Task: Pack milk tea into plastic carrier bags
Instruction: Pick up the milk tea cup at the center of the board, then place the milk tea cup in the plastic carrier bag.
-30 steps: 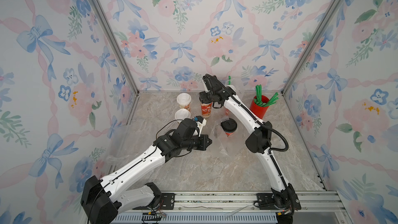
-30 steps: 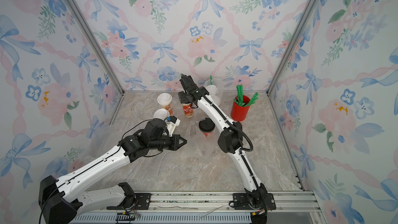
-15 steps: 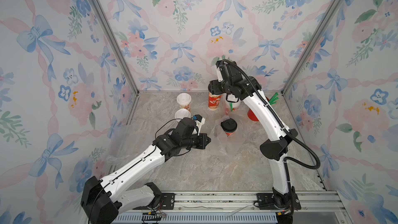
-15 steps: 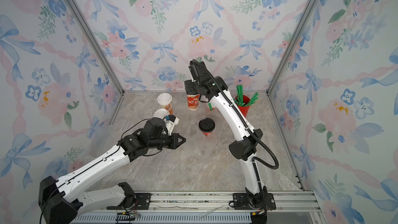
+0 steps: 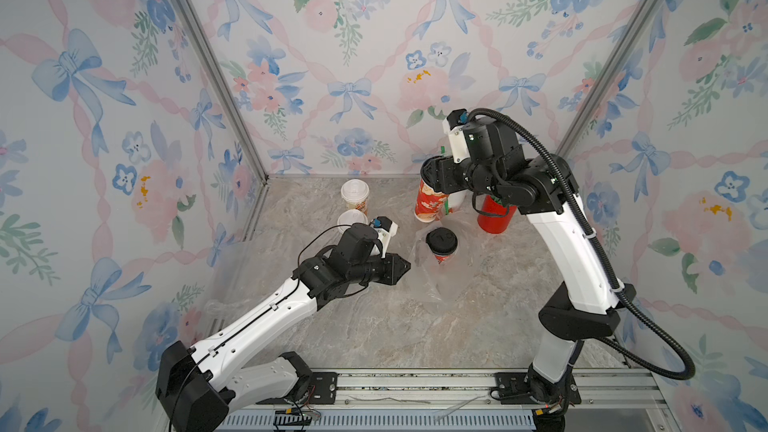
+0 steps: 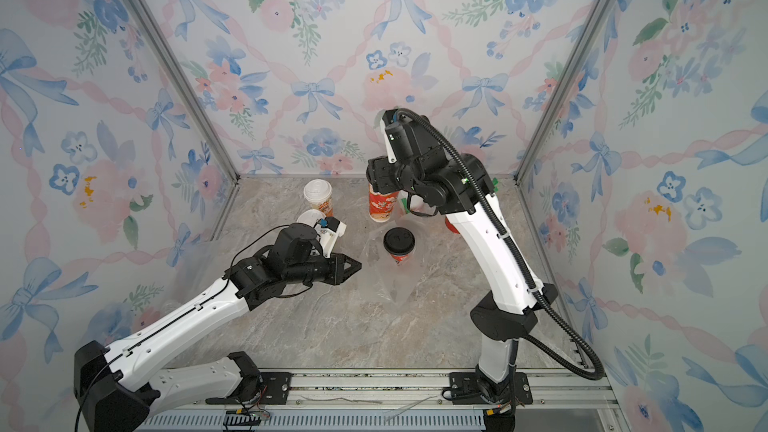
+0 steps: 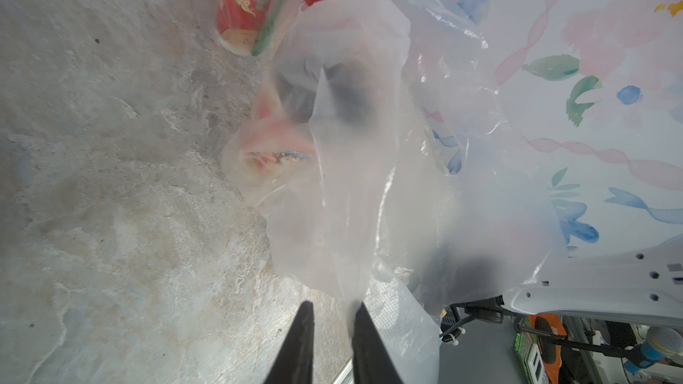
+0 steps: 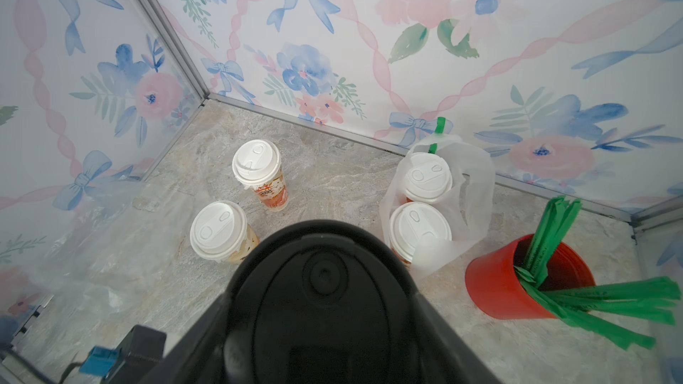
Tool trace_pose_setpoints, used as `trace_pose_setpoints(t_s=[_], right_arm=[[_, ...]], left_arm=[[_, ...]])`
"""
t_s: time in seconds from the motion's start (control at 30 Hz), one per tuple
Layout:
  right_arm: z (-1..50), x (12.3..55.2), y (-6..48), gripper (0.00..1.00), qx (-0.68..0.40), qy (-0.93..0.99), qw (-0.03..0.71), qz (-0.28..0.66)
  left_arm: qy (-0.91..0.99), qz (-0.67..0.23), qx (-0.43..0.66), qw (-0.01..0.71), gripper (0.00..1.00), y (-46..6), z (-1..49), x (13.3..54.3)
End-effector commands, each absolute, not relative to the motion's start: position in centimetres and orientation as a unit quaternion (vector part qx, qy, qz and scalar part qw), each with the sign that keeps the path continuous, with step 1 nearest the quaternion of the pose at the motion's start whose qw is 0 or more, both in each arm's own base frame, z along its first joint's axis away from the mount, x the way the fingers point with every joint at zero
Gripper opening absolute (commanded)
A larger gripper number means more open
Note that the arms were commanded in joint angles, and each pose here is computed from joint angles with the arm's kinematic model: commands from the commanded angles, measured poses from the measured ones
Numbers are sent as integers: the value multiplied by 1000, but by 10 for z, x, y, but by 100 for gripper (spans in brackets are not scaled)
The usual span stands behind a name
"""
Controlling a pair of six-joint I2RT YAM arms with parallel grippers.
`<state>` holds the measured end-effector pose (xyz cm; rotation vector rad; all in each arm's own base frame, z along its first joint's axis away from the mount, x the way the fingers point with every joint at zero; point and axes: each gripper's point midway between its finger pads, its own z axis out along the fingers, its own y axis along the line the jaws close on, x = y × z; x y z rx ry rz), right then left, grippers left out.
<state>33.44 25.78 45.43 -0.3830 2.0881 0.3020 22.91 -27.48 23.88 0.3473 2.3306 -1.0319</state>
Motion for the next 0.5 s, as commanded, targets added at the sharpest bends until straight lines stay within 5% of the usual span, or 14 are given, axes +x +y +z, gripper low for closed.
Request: trace_pose_setpoints(t_s=[0.0, 0.23, 0.47], right_arm=[[463, 312, 241, 61, -141, 856, 482, 121], [465, 273, 231, 59, -140, 857, 473, 148], [438, 257, 228, 58, -138, 871, 447, 152]], left_arm=[[855, -403, 152, 289, 22, -285, 253, 229], [859, -405, 164, 267, 22, -294, 243, 222], [856, -410, 172, 264, 6, -299, 245, 217]])
